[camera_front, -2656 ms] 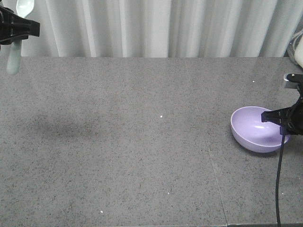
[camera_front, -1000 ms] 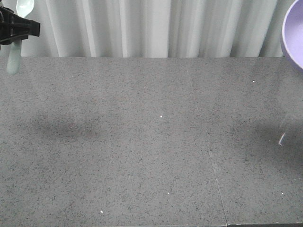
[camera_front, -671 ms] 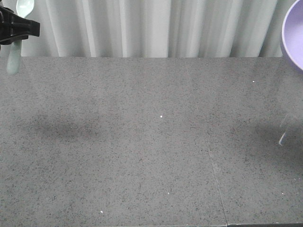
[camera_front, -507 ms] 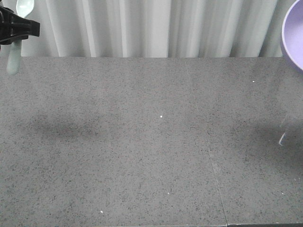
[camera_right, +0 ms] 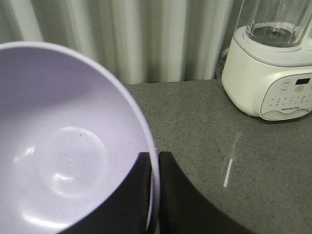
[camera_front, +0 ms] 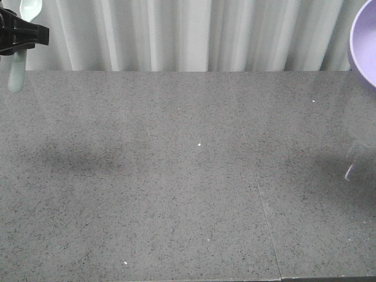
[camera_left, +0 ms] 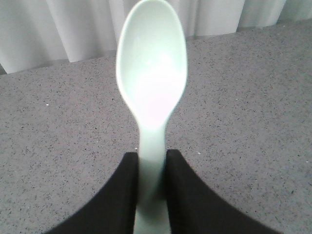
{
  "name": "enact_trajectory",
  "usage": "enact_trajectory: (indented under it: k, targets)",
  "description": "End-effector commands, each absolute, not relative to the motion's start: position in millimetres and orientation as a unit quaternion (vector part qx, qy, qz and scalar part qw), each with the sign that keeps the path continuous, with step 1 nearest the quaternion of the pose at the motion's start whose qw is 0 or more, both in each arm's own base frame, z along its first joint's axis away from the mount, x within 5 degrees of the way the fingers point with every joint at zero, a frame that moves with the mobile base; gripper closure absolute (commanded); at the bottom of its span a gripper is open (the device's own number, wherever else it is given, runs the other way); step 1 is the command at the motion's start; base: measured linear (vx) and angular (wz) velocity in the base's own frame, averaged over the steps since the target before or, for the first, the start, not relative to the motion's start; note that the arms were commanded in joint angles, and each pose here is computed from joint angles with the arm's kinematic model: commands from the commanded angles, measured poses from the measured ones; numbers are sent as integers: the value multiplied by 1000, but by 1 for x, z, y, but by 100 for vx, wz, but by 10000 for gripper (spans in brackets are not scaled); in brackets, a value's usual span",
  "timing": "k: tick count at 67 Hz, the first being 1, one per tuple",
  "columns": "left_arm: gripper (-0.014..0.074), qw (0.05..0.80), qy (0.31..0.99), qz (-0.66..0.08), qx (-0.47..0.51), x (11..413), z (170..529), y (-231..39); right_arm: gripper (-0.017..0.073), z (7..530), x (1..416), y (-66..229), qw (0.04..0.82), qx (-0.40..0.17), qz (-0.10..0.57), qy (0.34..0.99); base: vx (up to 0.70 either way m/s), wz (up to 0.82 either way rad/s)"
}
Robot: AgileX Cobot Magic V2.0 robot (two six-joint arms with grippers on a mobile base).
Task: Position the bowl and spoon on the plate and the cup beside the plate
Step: 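Drive the base toward the counter with the blue plate and cup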
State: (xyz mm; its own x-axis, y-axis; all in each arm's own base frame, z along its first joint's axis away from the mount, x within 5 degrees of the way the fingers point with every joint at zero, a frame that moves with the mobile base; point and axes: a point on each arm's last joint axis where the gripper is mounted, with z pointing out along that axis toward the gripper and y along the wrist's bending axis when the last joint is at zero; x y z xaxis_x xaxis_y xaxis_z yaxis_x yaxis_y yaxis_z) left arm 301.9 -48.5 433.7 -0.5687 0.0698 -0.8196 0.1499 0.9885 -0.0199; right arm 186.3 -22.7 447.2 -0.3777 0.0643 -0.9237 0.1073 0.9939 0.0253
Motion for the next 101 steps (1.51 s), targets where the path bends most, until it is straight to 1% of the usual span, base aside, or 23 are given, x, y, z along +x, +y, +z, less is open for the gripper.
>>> enact_trajectory:
  k: [1, 25, 101]
  targets:
    - [600, 514, 854, -55, 60, 291, 458, -49, 567, 465, 183, -24, 602, 50, -28, 797, 0, -4]
    - [600, 514, 854, -55, 60, 291, 458, -49, 567, 465, 183, -24, 602, 50, -28, 797, 1, -17]
    - [600, 513, 854, -55, 60, 292, 458, -49, 567, 465, 183, -24, 602, 50, -28, 797, -2, -36]
